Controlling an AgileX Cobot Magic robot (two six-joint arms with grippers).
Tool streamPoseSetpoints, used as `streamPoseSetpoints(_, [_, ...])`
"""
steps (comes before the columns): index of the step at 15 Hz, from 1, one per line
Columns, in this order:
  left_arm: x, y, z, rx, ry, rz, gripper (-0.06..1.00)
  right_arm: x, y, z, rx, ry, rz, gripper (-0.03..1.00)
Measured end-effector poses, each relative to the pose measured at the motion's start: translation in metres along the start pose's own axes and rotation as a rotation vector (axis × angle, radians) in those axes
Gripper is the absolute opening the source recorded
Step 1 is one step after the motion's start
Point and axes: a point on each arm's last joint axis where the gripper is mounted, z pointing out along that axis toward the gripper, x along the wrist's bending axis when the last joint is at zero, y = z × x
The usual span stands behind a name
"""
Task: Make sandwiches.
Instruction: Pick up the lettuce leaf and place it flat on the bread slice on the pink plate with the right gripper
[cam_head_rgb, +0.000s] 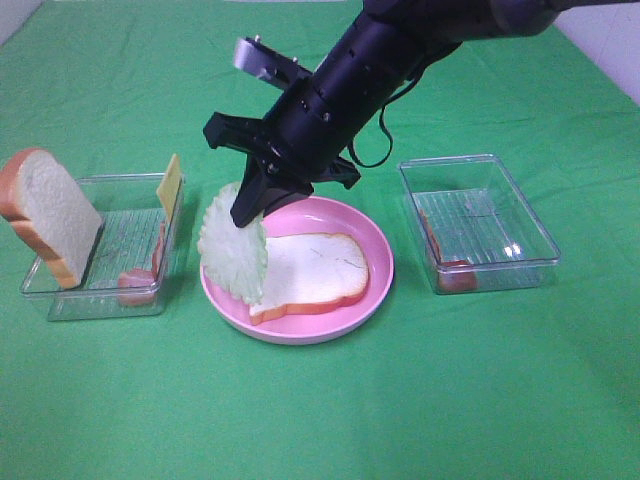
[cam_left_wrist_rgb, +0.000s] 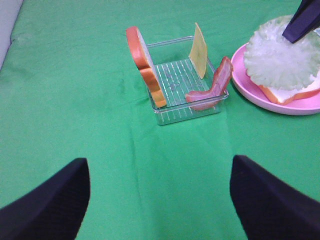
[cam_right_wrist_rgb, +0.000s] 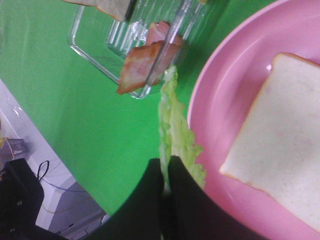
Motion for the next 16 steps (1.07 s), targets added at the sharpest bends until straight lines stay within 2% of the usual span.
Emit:
streamPoseSetpoints(1, [0.0, 0.0, 0.0, 0.0, 0.0, 0.0, 0.74, 0.0, 0.0, 0.0, 0.0, 0.0, 0.0, 0.0])
streamPoseSetpoints(3, [0.0, 0.0, 0.0, 0.0, 0.0, 0.0, 0.74, -0.016, 0.0, 0.016, 0.02, -0.066, 0.052, 0.0])
streamPoseSetpoints(6, [0.0, 0.0, 0.0, 0.0, 0.0, 0.0, 0.74, -0.03, -0.001, 0.014, 0.021, -0.219, 0.087, 0.0])
streamPoseSetpoints(8, [0.0, 0.0, 0.0, 0.0, 0.0, 0.0, 0.74, -0.035, -0.002, 0.013, 0.026, -0.269, 0.092, 0.04])
streamPoseSetpoints(9, [0.0, 0.0, 0.0, 0.0, 0.0, 0.0, 0.74, -0.036, -0.002, 0.013, 0.029, -0.283, 0.087, 0.14])
streamPoseSetpoints(11, [0.0, 0.0, 0.0, 0.0, 0.0, 0.0, 0.74, -0.037, -0.001, 0.013, 0.025, -0.289, 0.084, 0.42])
streamPoseSetpoints(12, [0.0, 0.0, 0.0, 0.0, 0.0, 0.0, 0.74, -0.037, -0.001, 0.013, 0.025, -0.289, 0.084, 0.42])
streamPoseSetpoints(13, [0.0, 0.0, 0.0, 0.0, 0.0, 0.0, 0.74, -0.037, -0.001, 0.013, 0.024, -0.296, 0.08, 0.56])
streamPoseSetpoints(14, [0.0, 0.0, 0.0, 0.0, 0.0, 0.0, 0.74, -0.039, 0.0, 0.012, 0.012, -0.319, 0.062, 0.65])
streamPoseSetpoints(16, [0.0, 0.0, 0.0, 0.0, 0.0, 0.0, 0.74, -0.041, 0.005, -0.001, -0.019, -0.416, 0.042, 0.71])
